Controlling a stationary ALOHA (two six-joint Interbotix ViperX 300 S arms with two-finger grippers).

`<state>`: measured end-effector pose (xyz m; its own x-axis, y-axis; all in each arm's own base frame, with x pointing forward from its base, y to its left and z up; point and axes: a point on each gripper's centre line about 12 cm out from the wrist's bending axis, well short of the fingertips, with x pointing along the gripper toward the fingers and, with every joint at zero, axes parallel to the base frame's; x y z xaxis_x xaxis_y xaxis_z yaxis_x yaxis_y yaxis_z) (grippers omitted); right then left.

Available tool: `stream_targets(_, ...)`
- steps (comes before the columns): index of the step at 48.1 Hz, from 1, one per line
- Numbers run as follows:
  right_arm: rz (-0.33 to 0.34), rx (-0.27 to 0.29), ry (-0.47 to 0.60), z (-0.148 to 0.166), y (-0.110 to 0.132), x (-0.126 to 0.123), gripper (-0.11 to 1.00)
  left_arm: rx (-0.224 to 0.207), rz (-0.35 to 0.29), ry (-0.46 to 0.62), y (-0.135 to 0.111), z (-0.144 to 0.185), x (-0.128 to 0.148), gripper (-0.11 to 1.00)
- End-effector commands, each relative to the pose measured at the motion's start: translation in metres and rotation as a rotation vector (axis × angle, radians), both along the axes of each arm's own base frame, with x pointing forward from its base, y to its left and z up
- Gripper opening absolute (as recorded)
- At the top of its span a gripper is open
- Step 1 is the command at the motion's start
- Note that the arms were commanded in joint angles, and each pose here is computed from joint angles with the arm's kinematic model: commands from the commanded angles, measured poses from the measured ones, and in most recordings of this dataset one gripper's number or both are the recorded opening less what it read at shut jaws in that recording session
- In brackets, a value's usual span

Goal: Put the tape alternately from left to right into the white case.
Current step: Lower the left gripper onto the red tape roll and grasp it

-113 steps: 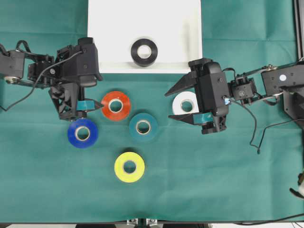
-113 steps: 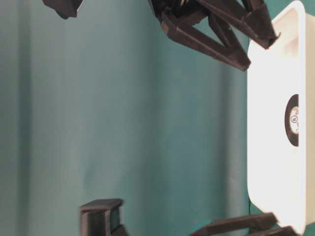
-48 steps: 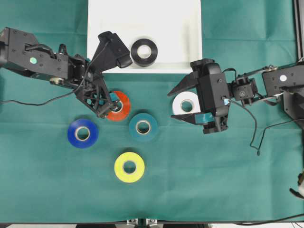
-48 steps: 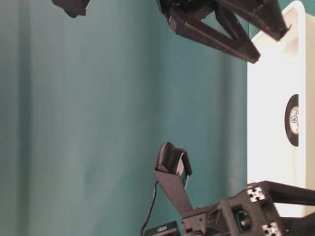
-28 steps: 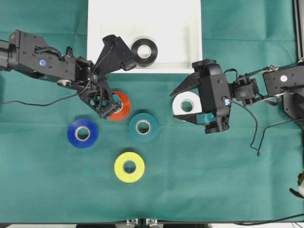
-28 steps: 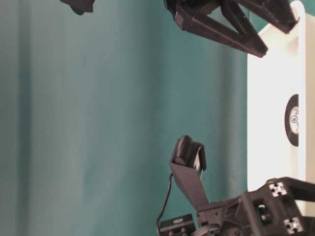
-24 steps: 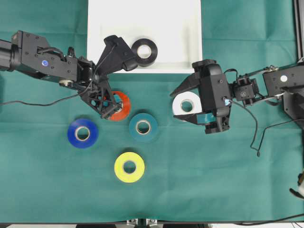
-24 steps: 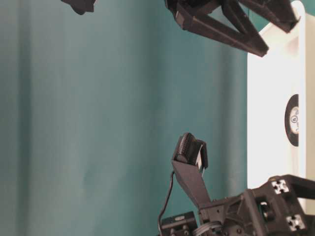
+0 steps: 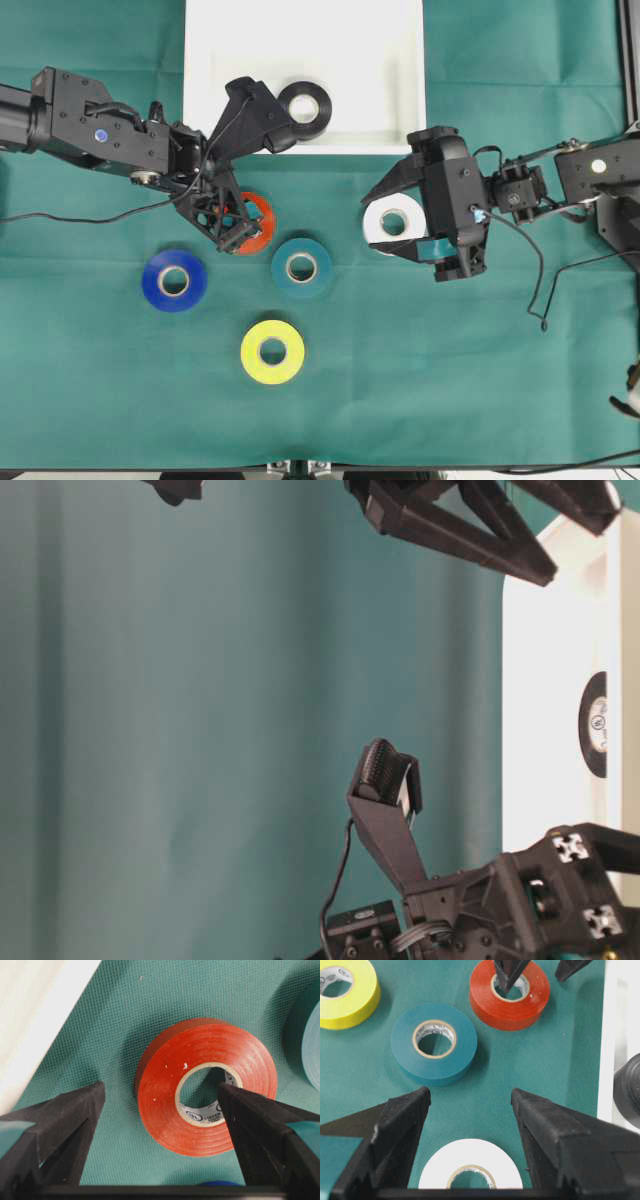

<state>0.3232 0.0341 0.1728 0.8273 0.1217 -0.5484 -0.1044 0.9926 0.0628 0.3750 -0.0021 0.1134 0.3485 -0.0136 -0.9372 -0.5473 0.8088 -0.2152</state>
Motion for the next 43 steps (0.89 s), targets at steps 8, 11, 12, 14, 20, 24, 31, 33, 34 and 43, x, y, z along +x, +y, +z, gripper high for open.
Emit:
stream_targets(8,0.003,0.005,-0.024,0.006,0.001,0.002,0.72,0.0,-0.003,-0.011,-0.001,0.007,0.002,0.54)
stream_targets(11,0.003,0.005,-0.024,0.006,0.001,0.002,0.72,0.001,-0.004,-0.008,-0.001,0.007,0.001,0.54)
stream_targets(12,0.003,0.005,-0.024,0.006,0.001,0.003,0.72,0.001,-0.004,-0.006,-0.001,0.006,0.001,0.54)
stream_targets(14,0.003,0.005,-0.024,0.006,0.001,0.002,0.72,0.0,-0.005,0.0,-0.002,0.004,0.0,0.54)
stream_targets(20,0.003,0.005,-0.024,0.006,0.001,0.002,0.72,0.0,-0.005,0.009,-0.002,0.0,0.0,0.53)
stream_targets(24,0.003,0.005,-0.024,0.006,0.001,0.002,0.72,0.0,-0.005,0.015,-0.002,-0.003,0.001,0.54)
stream_targets(31,0.002,0.006,-0.024,0.006,0.001,0.002,0.72,0.0,-0.006,0.011,-0.002,-0.001,0.001,0.54)
stream_targets(33,0.002,0.007,-0.023,0.006,0.001,0.003,0.72,0.0,-0.006,0.009,-0.002,0.0,0.001,0.54)
stream_targets(34,0.003,0.005,-0.024,0.006,0.001,0.002,0.72,0.001,-0.007,0.009,-0.002,0.0,0.001,0.54)
stream_targets(43,0.002,0.007,-0.025,0.006,0.001,0.002,0.72,0.002,-0.009,0.005,-0.002,0.002,0.002,0.45)
